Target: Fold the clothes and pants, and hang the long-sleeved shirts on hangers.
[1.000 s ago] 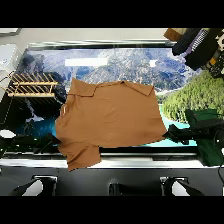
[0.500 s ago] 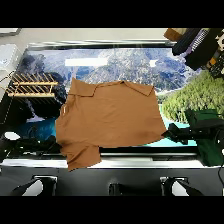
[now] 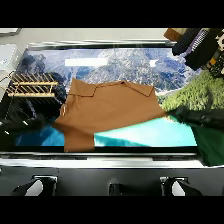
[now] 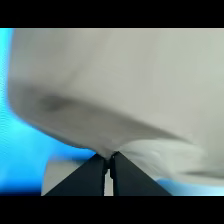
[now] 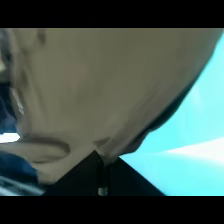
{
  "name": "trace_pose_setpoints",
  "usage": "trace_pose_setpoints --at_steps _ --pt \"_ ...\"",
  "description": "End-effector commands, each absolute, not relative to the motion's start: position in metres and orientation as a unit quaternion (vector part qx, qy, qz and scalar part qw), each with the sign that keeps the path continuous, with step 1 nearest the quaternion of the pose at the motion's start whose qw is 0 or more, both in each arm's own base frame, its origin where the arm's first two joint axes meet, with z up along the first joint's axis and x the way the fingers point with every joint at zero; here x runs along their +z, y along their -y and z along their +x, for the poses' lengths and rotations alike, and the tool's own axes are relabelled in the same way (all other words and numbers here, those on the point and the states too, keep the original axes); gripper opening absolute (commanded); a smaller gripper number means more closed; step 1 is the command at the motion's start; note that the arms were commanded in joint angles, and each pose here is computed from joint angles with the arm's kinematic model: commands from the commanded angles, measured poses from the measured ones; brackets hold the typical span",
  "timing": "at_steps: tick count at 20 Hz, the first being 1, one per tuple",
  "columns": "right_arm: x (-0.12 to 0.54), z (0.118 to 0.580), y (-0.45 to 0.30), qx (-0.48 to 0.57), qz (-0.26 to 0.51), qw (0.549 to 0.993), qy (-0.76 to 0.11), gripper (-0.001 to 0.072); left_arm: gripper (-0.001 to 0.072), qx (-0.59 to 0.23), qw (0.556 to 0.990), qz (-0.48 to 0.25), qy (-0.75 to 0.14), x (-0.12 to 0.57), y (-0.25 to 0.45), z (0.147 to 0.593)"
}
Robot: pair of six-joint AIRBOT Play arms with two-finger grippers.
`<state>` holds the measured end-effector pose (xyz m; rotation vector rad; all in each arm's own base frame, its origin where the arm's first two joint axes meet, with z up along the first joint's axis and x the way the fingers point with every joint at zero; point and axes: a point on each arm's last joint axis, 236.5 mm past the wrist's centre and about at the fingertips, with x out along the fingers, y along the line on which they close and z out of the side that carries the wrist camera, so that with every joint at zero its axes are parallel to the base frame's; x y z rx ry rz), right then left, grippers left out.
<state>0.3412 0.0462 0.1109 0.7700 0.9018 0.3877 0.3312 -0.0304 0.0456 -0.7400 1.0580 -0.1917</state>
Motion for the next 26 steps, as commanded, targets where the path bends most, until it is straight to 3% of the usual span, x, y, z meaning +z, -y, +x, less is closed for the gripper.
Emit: trace_pose_setpoints --at_steps 1,4,7,10,12,15,19,22,26 --pt "0.267 0.352 -0.054 0.229 0.314 0.879 -0.276 0.0031 0.0013 -0.108 0.906 -0.268 -0.309 0.232 0.013 0.368" --pt "0.411 0.304 -0.075 0.249 0.22 0.934 -0.134 0.0031 0.0013 -0.039 0.966 -0.197 -0.162 0.378 -0.011 0.333" --pt "0.511 0.23 -0.103 0.25 0.168 0.954 -0.013 0.0031 0.0013 0.047 0.987 -0.155 -0.025 0.479 -0.032 0.264" --pt "0.563 0.184 -0.097 0.19 0.155 0.967 0.076 0.0031 0.0013 0.103 0.982 -0.143 0.068 0.524 -0.045 0.211" --pt "0.574 0.18 -0.082 0.154 0.17 0.969 0.097 0.0031 0.0013 0.114 0.981 -0.141 0.072 0.525 -0.049 0.207" --pt "0.546 0.215 -0.061 0.126 0.207 0.97 0.032 0.0031 0.0013 0.101 0.986 -0.129 0.016 0.499 -0.053 0.242" --pt "0.436 0.299 -0.033 0.107 0.283 0.933 -0.196 0.0031 0.0013 0.033 0.981 -0.143 -0.129 0.418 -0.049 0.335" --pt "0.334 0.356 -0.008 0.097 0.317 0.874 -0.355 0.0032 0.0013 -0.023 0.957 -0.148 -0.249 0.325 -0.04 0.422" --pt "0.203 0.428 0.03 0.074 0.361 0.815 -0.447 0.0032 0.0013 -0.074 0.904 -0.146 -0.394 0.167 -0.005 0.519"
